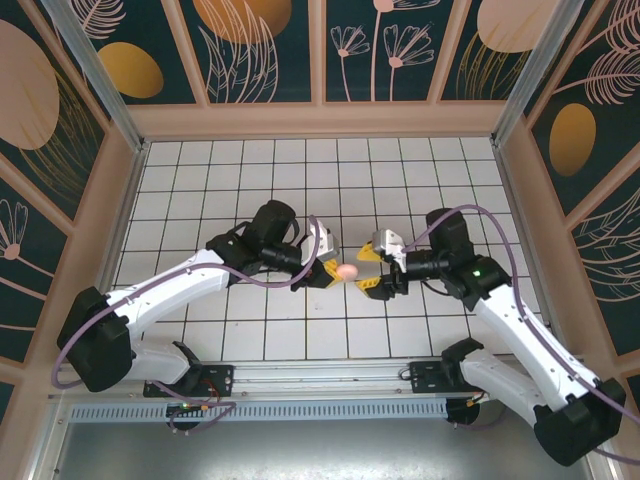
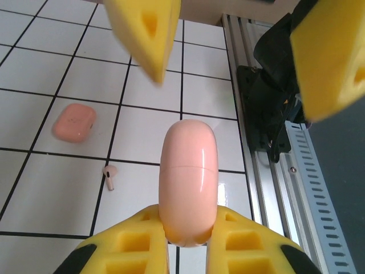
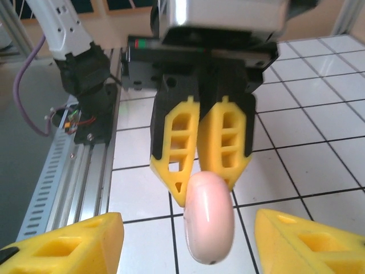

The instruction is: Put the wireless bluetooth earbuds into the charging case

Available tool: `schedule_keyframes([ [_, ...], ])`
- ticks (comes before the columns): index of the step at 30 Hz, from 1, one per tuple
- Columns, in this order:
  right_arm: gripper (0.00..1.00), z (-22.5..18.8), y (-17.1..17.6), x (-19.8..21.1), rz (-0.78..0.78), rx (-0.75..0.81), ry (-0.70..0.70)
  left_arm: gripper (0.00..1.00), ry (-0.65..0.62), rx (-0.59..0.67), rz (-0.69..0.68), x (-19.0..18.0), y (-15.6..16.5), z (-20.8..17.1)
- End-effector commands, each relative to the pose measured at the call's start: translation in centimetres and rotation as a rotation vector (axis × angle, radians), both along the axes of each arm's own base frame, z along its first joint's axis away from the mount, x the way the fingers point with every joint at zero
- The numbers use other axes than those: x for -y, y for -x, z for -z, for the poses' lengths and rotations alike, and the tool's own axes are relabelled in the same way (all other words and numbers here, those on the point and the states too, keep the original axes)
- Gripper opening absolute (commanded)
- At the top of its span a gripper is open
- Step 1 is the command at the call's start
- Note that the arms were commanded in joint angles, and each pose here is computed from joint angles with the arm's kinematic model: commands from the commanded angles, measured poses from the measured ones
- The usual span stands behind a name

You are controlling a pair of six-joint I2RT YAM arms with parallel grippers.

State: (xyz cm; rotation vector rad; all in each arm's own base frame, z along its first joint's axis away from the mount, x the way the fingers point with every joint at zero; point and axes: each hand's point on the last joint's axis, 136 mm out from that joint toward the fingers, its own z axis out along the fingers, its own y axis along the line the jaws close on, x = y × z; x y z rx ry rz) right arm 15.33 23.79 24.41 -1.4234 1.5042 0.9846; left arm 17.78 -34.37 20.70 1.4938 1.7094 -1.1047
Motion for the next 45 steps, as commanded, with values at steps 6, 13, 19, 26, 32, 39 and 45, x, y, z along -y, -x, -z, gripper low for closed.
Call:
schedule_keyframes([
  [6,0.57,0.8,-0.4,-1.5,-0.071,0.007,0.063,0.10,0.002,0.011,0.030,0.6,0.2,-0.6],
  [13,0.41,1.1,-0.7,-1.7,-0.093,-0.005,0.081,0.10,-0.010,0.009,0.026,0.5,0.2,-0.4],
  [19,0.19,0.6,-0.4,-1.9,-0.127,-0.015,0.082,0.21,-0.010,0.010,0.015,0.5,0.0,-0.4],
  [26,0.18,-1.2,-0.2,-0.9,-0.128,-0.022,-0.088,0.54,0.144,0.096,-0.019,0.5,0.0,-2.2],
  [32,0.19,-2.6,-0.8,1.1,-0.046,-0.003,-0.262,0.54,0.342,0.152,-0.014,0.3,0.8,-4.7],
  [39,0.19,-3.8,-1.4,2.1,0.125,-0.031,-0.499,0.53,0.501,0.152,-0.021,0.1,1.4,-6.4],
  [45,0.19,-4.1,-0.3,2.1,0.159,-0.008,-0.583,0.54,0.512,0.149,-0.027,0.3,1.1,-6.7],
])
